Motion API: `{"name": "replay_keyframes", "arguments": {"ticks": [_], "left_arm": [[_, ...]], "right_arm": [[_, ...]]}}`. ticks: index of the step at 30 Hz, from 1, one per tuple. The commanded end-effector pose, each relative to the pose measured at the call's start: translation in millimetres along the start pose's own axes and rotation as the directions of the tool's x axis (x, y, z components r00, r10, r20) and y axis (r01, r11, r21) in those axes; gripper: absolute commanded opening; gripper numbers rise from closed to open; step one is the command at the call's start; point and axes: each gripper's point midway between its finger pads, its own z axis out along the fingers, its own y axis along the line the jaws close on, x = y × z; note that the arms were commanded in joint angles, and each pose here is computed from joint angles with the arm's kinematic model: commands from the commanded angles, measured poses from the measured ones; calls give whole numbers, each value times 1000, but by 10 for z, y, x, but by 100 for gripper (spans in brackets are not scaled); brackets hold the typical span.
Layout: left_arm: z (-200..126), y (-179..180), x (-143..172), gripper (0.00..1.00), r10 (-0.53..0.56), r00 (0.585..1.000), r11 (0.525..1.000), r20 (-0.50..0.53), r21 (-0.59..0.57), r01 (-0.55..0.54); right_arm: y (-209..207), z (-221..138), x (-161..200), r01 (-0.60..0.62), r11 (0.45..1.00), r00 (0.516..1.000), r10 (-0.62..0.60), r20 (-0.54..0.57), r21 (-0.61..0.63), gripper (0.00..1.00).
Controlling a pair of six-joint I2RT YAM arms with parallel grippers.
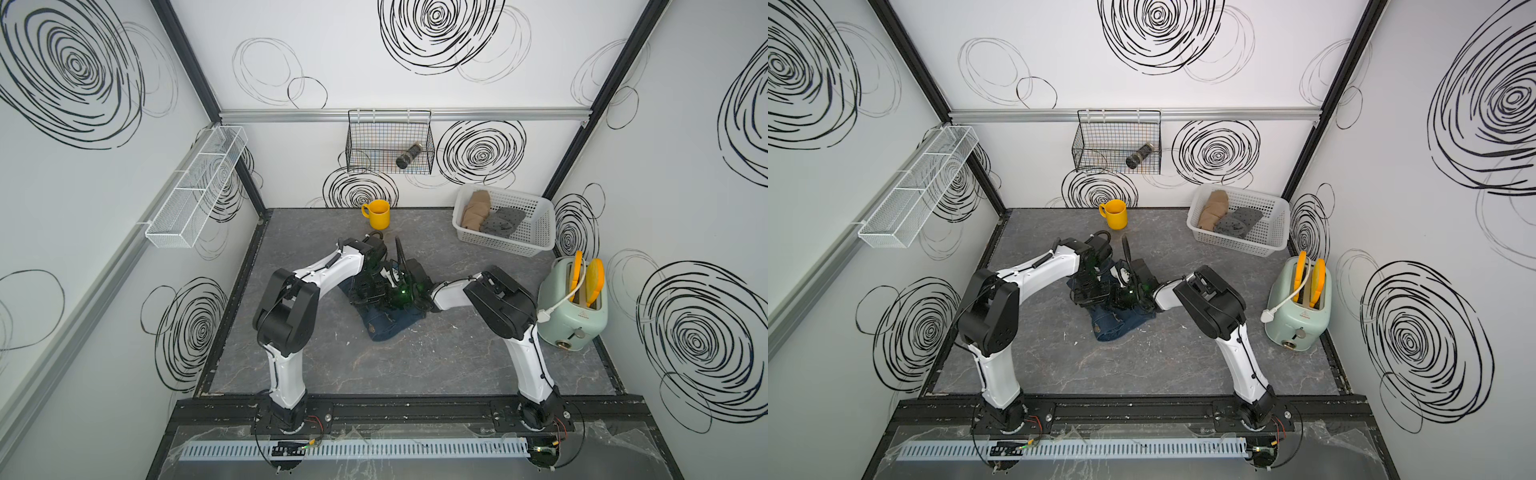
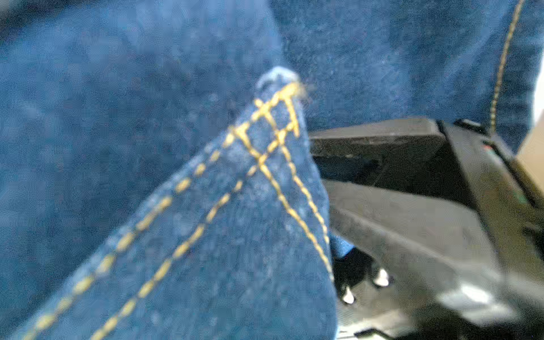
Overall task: Roll up the skirts
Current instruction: Roll the skirt at the center of the board.
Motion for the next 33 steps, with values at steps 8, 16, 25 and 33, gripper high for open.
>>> {"name": "replay_keyframes", "arguments": {"ticks": [8, 16, 25, 33], "left_arm": [[-51, -737, -591, 42, 149, 975, 970, 167, 166, -177], [144, -549, -706, 25, -11, 990, 951, 137, 309, -32], [247, -253, -757, 0, -82, 985, 981, 153, 185, 53], [344, -49, -664, 0, -96, 987, 987, 126, 139, 78]], "right_arm": [[-14, 81, 819, 15, 997, 975, 1, -223, 72, 29], [6, -49, 689, 51, 995, 984, -35, -176, 85, 37], [92, -288, 479, 124, 989, 989, -116, -96, 75, 54], [408, -788, 127, 271, 960, 958, -277, 80, 75, 72]]}}
